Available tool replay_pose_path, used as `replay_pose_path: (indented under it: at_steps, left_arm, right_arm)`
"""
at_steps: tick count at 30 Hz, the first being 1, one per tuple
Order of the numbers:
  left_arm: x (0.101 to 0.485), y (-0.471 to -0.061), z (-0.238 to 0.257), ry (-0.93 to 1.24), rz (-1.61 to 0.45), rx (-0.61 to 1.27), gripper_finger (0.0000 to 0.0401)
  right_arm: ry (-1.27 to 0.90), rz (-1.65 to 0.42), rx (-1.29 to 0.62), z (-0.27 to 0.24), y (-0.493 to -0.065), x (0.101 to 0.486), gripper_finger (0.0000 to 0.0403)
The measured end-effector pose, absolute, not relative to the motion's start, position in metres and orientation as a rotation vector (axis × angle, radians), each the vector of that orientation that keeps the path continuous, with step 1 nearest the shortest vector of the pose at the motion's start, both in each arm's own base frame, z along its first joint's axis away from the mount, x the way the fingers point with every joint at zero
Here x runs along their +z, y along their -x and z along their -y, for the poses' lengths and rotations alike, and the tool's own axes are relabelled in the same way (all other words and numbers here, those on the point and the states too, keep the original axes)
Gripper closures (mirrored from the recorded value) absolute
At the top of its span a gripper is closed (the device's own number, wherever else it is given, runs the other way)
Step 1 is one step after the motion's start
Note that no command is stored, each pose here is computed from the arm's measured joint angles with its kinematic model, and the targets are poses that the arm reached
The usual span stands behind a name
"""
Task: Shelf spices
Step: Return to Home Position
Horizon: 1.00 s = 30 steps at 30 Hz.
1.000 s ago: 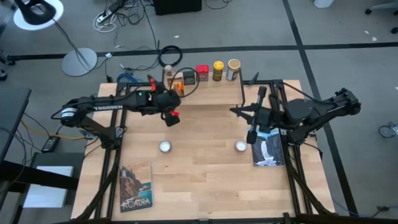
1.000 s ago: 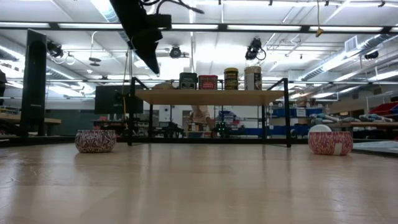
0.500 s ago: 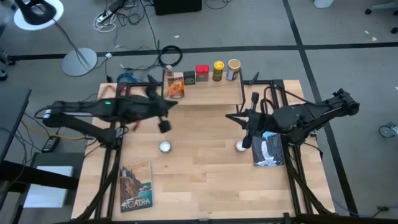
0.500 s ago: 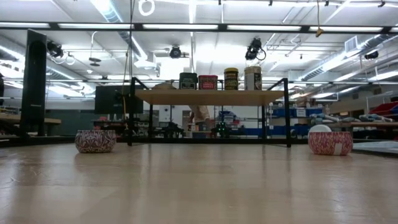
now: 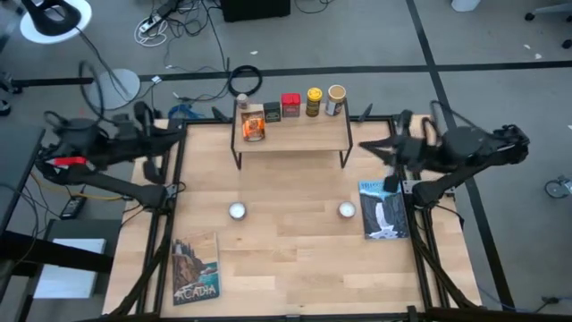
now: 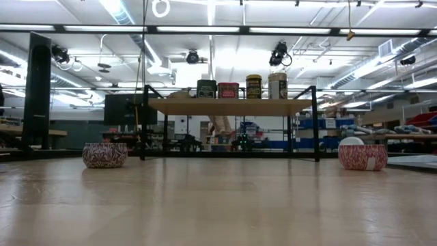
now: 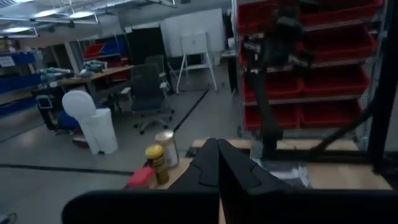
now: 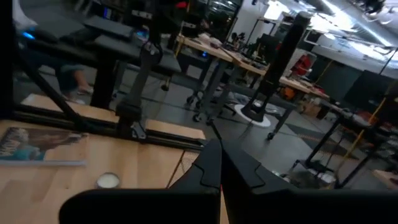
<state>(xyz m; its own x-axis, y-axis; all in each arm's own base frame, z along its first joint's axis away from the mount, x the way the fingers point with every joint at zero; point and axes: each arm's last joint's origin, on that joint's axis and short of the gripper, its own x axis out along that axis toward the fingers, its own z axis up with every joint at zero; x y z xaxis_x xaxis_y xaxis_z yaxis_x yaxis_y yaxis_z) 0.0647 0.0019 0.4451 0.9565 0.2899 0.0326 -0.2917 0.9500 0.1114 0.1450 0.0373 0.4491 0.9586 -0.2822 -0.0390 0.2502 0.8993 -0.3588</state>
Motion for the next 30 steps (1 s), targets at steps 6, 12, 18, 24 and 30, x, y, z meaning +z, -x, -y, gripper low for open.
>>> replay_pose_path:
  at_steps: [6,12,18,24,30]
  left_arm:
    - [0.431,-0.049,-0.005,-0.107,-0.091,0.292,0.0401]
    - [0.429,-0.048,-0.005,-0.134,-0.116,0.291,0.0401]
    - [0.43,-0.041,-0.006,-0.141,-0.085,0.292,0.0401]
    - [0.423,-0.043,-0.005,-0.12,-0.075,0.278,0.0401]
    - [0.39,-0.069,-0.001,-0.118,-0.117,0.289,0.0401]
  right_arm:
    - [0.302,-0.063,-0.196,-0.025,-0.107,0.452,0.0403]
    - [0.292,-0.056,-0.179,-0.016,-0.084,0.448,0.0403]
    - [0.237,-0.007,-0.179,-0.01,-0.067,0.429,0.0403]
    - [0.194,0.033,-0.184,-0.009,-0.064,0.399,0.0403]
    - [0.195,0.044,-0.185,-0.013,-0.075,0.378,0.0402]
